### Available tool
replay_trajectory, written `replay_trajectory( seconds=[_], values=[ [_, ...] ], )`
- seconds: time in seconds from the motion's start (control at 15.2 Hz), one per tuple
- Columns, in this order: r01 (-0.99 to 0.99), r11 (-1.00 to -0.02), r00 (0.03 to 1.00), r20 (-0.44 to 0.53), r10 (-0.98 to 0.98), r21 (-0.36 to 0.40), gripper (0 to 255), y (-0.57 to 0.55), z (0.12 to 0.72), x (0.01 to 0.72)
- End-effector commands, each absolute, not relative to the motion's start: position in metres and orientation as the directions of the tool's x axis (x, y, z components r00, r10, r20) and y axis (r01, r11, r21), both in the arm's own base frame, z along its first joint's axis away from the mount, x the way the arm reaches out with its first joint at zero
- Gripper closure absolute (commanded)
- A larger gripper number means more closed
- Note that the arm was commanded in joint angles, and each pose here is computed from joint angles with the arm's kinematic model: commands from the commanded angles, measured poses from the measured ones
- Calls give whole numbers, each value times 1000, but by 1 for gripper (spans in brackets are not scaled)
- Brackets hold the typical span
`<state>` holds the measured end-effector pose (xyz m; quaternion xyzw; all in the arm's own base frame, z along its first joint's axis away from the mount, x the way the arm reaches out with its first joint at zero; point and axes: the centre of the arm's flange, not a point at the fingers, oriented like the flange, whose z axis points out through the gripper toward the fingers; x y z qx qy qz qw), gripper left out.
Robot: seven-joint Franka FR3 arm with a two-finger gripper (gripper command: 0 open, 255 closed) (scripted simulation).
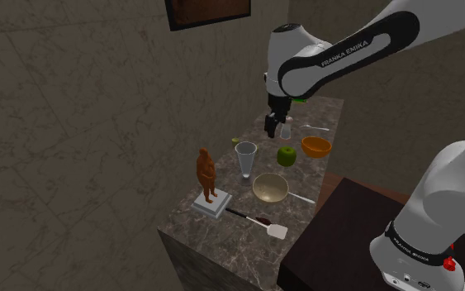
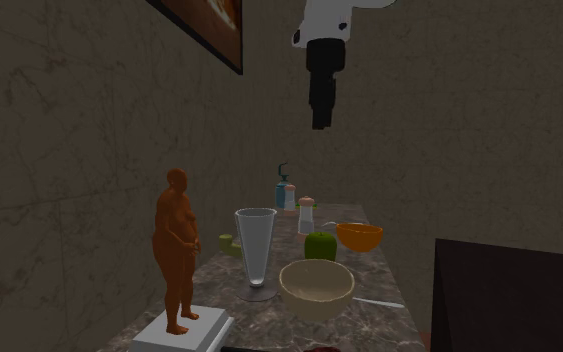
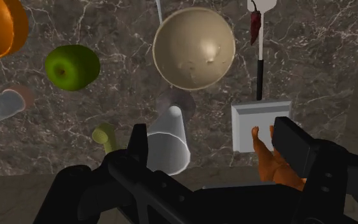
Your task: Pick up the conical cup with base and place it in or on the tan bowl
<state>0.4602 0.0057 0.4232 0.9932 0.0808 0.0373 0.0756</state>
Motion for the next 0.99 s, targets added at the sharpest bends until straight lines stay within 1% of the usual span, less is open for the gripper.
replay_trajectory(
  seconds=[0.0,0.92],
  values=[
    [154,-975,984,66,166,158,0,7,404,480],
    [154,-972,982,82,171,174,0,13,271,605]
  ],
)
